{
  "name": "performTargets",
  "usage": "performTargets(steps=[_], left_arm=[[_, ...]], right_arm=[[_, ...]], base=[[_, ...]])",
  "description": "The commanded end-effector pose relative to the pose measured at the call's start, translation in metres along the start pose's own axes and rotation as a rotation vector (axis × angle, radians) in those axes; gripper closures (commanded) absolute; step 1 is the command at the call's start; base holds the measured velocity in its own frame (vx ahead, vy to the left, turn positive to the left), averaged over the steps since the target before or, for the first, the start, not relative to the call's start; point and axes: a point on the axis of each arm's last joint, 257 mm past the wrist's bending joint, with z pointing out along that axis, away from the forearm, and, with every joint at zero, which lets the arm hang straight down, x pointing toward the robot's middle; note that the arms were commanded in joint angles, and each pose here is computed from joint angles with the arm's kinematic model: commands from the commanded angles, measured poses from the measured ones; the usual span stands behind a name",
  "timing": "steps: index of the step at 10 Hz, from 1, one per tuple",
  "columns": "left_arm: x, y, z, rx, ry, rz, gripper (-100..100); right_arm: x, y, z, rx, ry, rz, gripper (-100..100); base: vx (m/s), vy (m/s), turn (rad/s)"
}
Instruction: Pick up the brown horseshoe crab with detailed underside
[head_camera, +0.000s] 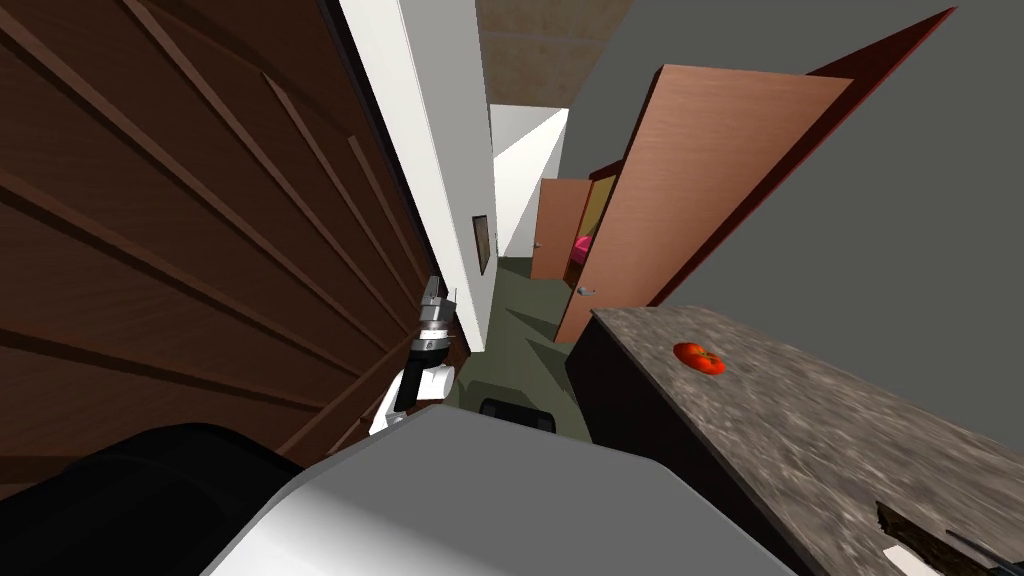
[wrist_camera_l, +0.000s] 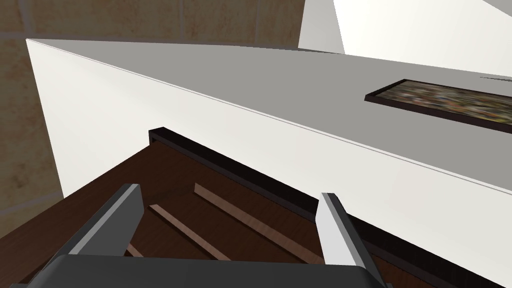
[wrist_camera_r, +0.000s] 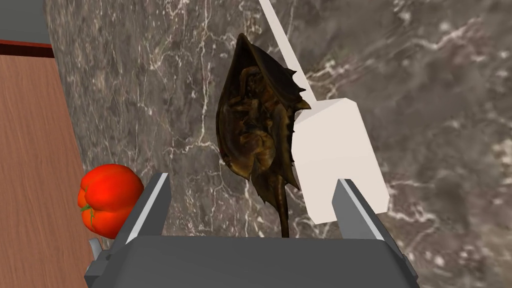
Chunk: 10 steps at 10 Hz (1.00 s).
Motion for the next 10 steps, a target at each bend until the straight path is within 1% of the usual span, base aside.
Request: performTargets(steps=[1,2,3,4,5,6,7,9,10], left_arm=[[0.000,0.000,0.000,0.000,0.000,0.000,0],[0.000,0.000,0.000,0.000,0.000,0.000,0],[0.000,0.000,0.000,0.000,0.000,0.000,0],[0.000,0.000,0.000,0.000,0.000,0.000,0],[0.000,0.000,0.000,0.000,0.000,0.000,0],[0.000,0.000,0.000,0.000,0.000,0.000,0],[0.000,0.000,0.000,0.000,0.000,0.000,0],[0.000,0.000,0.000,0.000,0.000,0.000,0],[0.000,0.000,0.000,0.000,0.000,0.000,0]], right_arm=[[-0.007,0.008,0.003,-0.019,-0.010,-0.006,-100],[-0.012,-0.017,0.013,0.014,-0.002,0.010,-100],[-0.017,-0.005,0.015,-0.011,-0.013,0.002,-100],[-0.020,0.001,0.015,-0.023,-0.017,-0.002,-100],[-0.024,-0.024,0.024,0.009,-0.008,0.012,-100],[-0.030,-0.010,0.026,-0.019,-0.019,0.003,-100],[-0.033,-0.038,0.033,0.020,-0.006,0.020,-100],[-0.041,-0.015,0.035,-0.026,-0.020,0.003,-100],[-0.042,-0.044,0.041,0.017,-0.005,0.021,-100]], base=[[-0.033,-0.006,0.006],[-0.059,-0.014,0.007],[-0.059,-0.012,0.014],[-0.024,-0.005,0.003],[-0.055,0.004,0.007],[-0.058,0.000,0.016],[-0.079,-0.011,0.015],[-0.053,-0.010,0.007],[-0.043,-0.023,0.008]])
